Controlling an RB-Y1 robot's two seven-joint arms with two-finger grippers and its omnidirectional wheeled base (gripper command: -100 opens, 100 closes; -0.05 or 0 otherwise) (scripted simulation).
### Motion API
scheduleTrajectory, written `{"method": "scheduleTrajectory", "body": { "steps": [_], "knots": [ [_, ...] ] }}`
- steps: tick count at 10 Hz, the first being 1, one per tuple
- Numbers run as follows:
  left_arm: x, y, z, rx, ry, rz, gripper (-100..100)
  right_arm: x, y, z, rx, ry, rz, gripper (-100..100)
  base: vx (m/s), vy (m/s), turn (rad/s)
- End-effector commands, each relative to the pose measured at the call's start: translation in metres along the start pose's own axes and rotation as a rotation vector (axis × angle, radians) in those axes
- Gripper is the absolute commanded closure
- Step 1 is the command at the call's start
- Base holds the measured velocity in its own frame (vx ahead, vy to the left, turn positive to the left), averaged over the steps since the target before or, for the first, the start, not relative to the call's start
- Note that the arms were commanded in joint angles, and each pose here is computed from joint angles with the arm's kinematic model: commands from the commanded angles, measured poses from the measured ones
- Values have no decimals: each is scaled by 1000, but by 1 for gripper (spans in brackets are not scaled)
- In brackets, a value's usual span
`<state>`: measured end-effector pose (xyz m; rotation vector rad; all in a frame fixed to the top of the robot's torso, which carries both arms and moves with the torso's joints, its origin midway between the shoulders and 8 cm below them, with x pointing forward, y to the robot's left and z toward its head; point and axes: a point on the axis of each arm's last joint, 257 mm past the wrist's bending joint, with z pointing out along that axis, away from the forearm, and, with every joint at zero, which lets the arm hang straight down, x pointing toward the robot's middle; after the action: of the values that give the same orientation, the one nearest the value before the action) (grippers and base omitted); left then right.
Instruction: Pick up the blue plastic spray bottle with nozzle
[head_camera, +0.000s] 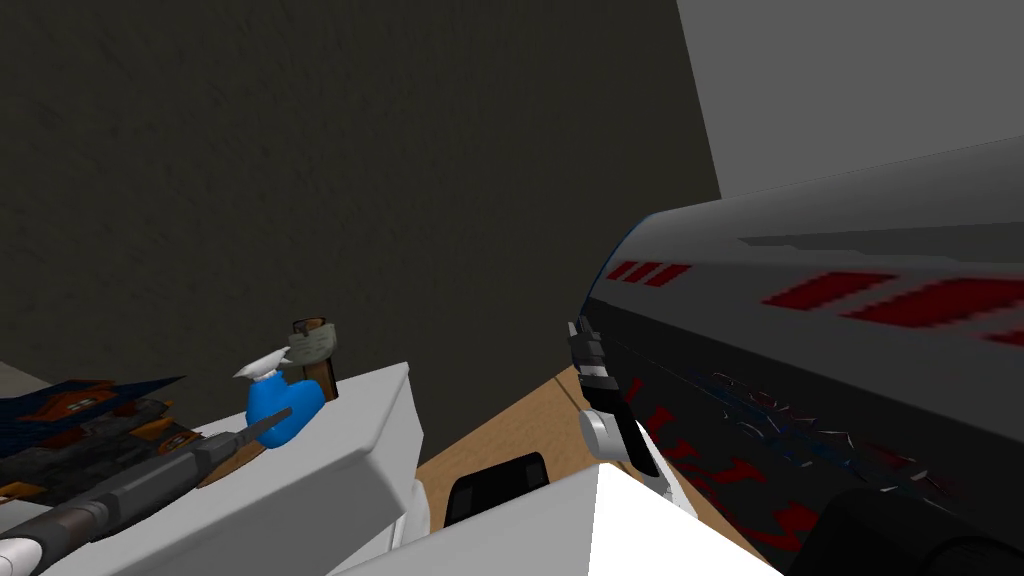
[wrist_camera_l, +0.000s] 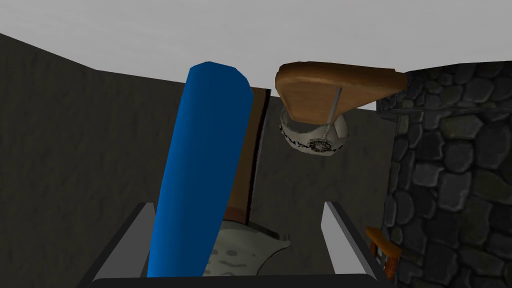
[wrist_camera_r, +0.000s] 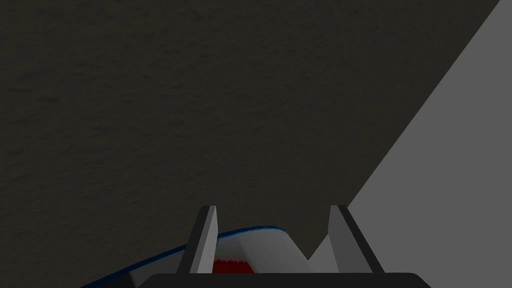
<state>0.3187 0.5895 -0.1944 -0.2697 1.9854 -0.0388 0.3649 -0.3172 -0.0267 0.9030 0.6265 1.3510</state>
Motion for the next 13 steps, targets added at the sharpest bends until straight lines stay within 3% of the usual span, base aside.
{"method": "scheduleTrajectory", "body": {
  "steps": [1,4,5,7,8,10,11,12,13],
  "knots": [
    [4,25,-5,-48,7,-2,-100,0,0,0,0,0,0,0,0,0,0],
    [5,31,-7,-61,9,-2,-100,0,0,0,0,0,0,0,-11,-3,-16],
    [11,27,3,-28,20,-18,-100,0,0,0,0,0,0,0,-15,-38,67],
    [15,32,13,-36,18,-29,-100,0,0,0,0,0,0,0,-28,-47,25],
    [18,27,18,-2,31,-38,-100,0,0,0,0,0,0,0,-18,-46,65],
    [28,39,25,-25,44,-49,-100,0,0,0,0,0,0,0,-18,-39,21],
    [19,33,32,-12,26,-48,-100,0,0,0,0,0,0,0,-7,2,-6],
    [24,28,35,20,42,-54,-100,0,0,0,0,0,0,0,-25,-31,61],
    [28,31,39,14,47,-57,-100,0,0,0,0,0,0,0,-31,-43,49]
  ]
}}
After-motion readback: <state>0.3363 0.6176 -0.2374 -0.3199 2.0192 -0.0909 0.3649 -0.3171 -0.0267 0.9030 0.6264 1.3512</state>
